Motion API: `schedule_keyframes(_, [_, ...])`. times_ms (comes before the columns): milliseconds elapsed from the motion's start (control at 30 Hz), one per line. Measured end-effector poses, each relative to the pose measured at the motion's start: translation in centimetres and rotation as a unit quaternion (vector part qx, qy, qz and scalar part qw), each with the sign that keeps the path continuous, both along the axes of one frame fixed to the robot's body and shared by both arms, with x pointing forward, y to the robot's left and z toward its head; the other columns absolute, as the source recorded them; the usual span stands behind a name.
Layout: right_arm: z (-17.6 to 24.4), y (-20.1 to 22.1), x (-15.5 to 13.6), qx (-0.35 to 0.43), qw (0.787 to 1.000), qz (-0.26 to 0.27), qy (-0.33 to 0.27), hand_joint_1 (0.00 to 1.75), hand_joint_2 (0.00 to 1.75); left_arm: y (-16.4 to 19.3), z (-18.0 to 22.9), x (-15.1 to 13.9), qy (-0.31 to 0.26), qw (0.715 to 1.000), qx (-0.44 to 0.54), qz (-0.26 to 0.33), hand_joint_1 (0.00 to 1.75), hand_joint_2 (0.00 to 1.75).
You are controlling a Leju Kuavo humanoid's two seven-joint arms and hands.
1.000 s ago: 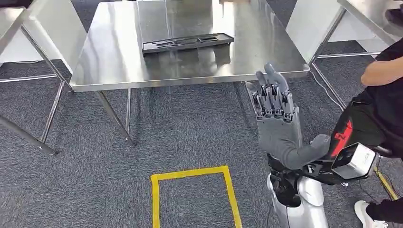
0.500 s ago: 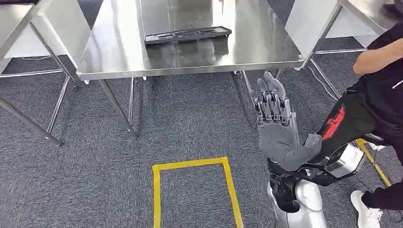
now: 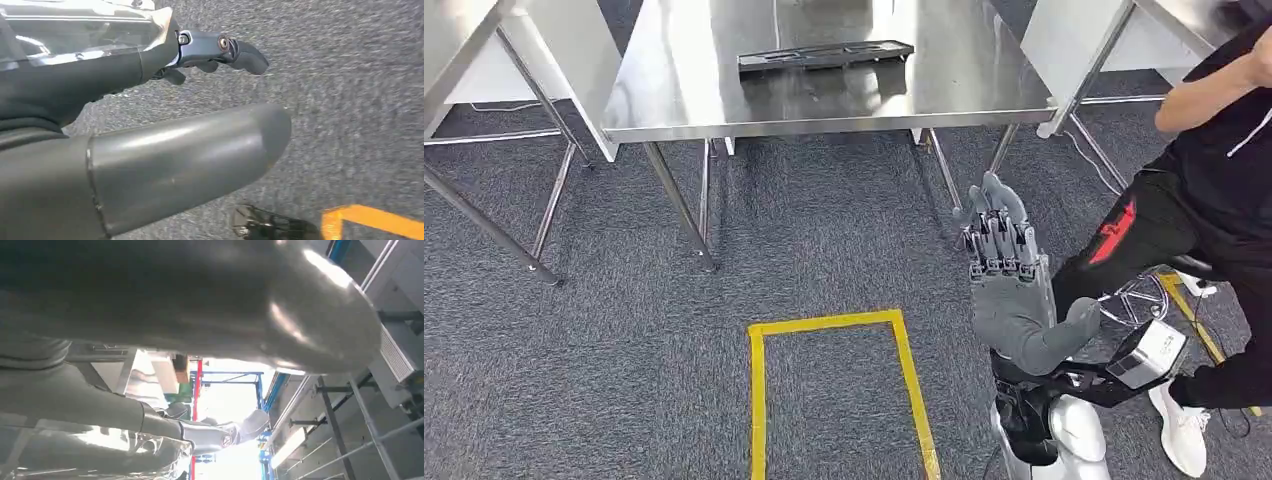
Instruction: Take the parts from the cabinet and place them on the table.
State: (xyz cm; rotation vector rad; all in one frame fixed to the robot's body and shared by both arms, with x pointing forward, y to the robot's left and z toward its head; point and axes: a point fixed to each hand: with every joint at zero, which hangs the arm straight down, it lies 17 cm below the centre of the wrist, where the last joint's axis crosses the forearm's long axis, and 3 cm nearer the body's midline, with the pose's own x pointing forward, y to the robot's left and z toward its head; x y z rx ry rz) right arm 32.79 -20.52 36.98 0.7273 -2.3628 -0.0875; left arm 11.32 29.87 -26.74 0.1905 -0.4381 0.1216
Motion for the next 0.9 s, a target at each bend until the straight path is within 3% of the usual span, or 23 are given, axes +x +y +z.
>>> schedule_keyframes(900, [-0.58, -0.30, 0.00, -0.015, 1.000, -0.015, 0.006, 0.00, 0.00, -0.13, 0.17, 0.36, -0.011, 1.000, 0.004, -0.005, 0.00, 0.00])
